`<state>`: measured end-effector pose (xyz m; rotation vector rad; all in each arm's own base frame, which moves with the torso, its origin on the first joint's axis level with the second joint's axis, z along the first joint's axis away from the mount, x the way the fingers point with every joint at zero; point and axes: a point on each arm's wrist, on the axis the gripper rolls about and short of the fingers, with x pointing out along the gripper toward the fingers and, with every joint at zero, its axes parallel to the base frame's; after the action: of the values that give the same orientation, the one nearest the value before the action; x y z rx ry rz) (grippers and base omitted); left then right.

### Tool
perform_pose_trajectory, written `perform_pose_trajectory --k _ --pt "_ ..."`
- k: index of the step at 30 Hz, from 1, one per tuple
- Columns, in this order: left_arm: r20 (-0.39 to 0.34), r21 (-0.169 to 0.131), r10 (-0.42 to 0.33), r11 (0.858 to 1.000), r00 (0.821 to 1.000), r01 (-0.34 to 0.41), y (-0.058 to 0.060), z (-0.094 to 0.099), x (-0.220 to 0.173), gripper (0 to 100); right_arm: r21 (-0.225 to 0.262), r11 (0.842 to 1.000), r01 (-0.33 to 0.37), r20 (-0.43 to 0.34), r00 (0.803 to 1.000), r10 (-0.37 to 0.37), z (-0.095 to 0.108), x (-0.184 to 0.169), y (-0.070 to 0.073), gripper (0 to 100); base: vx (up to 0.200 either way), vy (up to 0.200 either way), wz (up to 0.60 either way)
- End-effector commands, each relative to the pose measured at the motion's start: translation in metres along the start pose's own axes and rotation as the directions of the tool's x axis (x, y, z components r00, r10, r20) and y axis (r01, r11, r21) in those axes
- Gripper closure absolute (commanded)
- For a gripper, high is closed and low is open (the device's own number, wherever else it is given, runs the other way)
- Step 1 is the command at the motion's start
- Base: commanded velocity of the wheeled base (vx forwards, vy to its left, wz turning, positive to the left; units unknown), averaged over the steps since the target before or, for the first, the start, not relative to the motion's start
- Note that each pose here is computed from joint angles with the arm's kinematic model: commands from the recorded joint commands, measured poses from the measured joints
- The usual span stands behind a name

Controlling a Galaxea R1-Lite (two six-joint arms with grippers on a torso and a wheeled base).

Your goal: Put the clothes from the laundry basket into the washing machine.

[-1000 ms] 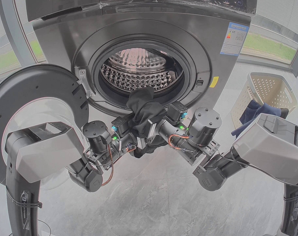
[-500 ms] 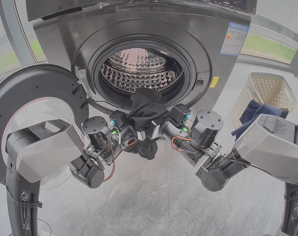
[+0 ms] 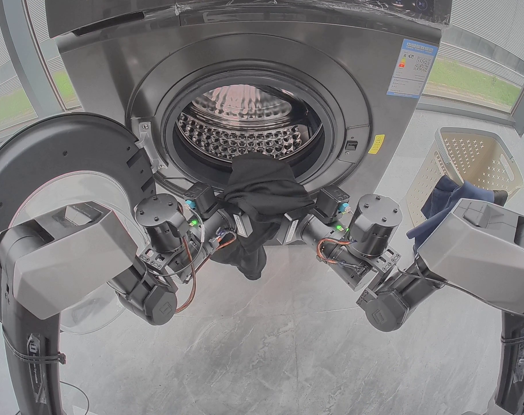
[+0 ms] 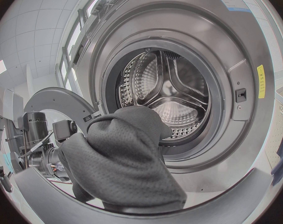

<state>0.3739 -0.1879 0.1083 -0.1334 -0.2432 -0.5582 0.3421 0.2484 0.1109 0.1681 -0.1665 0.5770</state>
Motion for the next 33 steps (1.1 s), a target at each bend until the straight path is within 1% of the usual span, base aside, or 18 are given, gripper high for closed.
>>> perform_pose_trajectory --k 1,2,3,5,6,8,10,12,15,16,17,19,21,22,24,28,30,33 --pt "0.023 -0.001 -0.001 1.000 1.000 0.001 -0.002 0.007 0.000 100 -0.003 1.000 0.009 -0.021 1.000 -0.009 -0.005 -0.001 -0.001 100 0.000 0.000 0.00" --pt "0.023 -0.001 -0.001 1.000 1.000 0.001 -0.002 0.007 0.000 100 -0.003 1.000 0.009 -0.023 1.000 -0.009 -0.005 -0.001 -0.001 100 0.000 0.000 0.00" --pt "0.023 -0.002 -0.004 1.000 1.000 0.004 -0.003 0.007 0.000 100 -0.003 1.000 0.011 -0.041 0.999 -0.011 -0.007 -0.003 -0.001 0 0.000 0.000 0.00" --pt "0.023 -0.002 -0.004 1.000 1.000 0.004 -0.003 0.007 0.000 100 -0.003 1.000 0.011 -0.043 0.999 -0.011 -0.007 -0.003 -0.001 0 0.000 0.000 0.00" --pt "0.028 -0.002 -0.006 1.000 1.000 0.006 -0.004 0.008 0.000 100 0.017 1.000 0.013 -0.039 0.999 -0.012 -0.005 -0.004 -0.002 0 0.000 0.000 0.00" --pt "0.037 -0.003 -0.003 1.000 0.999 0.004 -0.003 0.014 0.000 100 0.008 1.000 0.017 -0.042 0.999 -0.017 -0.002 -0.010 -0.005 0 0.000 0.000 0.00" --pt "0.039 -0.008 0.001 1.000 0.999 -0.001 -0.005 0.019 -0.003 100 -0.009 1.000 0.007 -0.086 0.996 -0.008 0.003 -0.029 -0.005 0 0.000 0.000 0.00" --pt "0.023 -0.029 0.010 1.000 1.000 -0.010 -0.006 0.022 -0.010 100 -0.026 0.999 -0.021 -0.128 0.992 0.017 0.009 -0.049 -0.004 0 0.000 0.000 0.00" --pt "0.000 -0.072 -0.012 0.997 1.000 0.012 -0.018 0.031 -0.026 100 -0.045 0.996 -0.074 -0.188 0.980 0.064 0.011 -0.079 -0.004 0 0.000 0.000 0.00" --pt "-0.003 -0.073 -0.013 0.997 1.000 0.013 -0.019 0.031 -0.026 100 -0.048 0.996 -0.076 -0.191 0.979 0.066 0.012 -0.083 -0.004 0 0.000 0.000 0.00" --pt "-0.016 -0.077 -0.024 0.997 1.000 0.023 -0.023 0.037 -0.037 100 -0.060 0.995 -0.080 -0.238 0.969 0.063 0.014 -0.104 -0.005 0 0.000 0.000 0.00" --pt "-0.026 -0.080 -0.034 0.996 0.999 0.031 -0.028 0.047 -0.051 100 -0.060 0.995 -0.081 -0.291 0.955 0.060 0.012 -0.127 -0.007 0 0.000 0.000 0.00" --pt "-0.029 -0.085 -0.039 0.996 0.999 0.037 -0.031 0.052 -0.058 100 -0.057 0.995 -0.079 -0.308 0.949 0.058 0.012 -0.135 -0.007 0 0.000 0.000 0.00" --pt "-0.037 -0.089 -0.043 0.995 0.998 0.040 -0.034 0.066 -0.077 100 -0.050 0.996 -0.072 -0.322 0.945 0.052 0.012 -0.145 -0.010 0 0.000 0.000 0.00" --pt "-0.051 -0.091 -0.045 0.995 0.998 0.041 -0.037 0.075 -0.097 100 -0.057 0.997 -0.046 -0.294 0.956 0.028 0.013 -0.144 -0.016 0 0.000 0.000 0.00" --pt "-0.094 -0.098 -0.061 0.994 0.994 0.051 -0.043 0.082 -0.130 100 -0.069 0.998 0.007 -0.233 0.972 -0.022 0.023 -0.134 -0.029 0 0.000 0.000 0.00" --pt "-0.145 -0.102 -0.068 0.993 0.987 0.054 -0.045 0.078 -0.148 100 -0.071 0.997 0.032 -0.223 0.974 -0.047 0.025 -0.133 -0.032 0 0.000 0.000 0.00" --pt "-0.178 -0.102 -0.078 0.993 0.981 0.061 -0.048 0.075 -0.161 100 -0.060 0.995 0.074 -0.223 0.971 -0.086 0.024 -0.133 -0.038 0 0.000 0.000 0.00"
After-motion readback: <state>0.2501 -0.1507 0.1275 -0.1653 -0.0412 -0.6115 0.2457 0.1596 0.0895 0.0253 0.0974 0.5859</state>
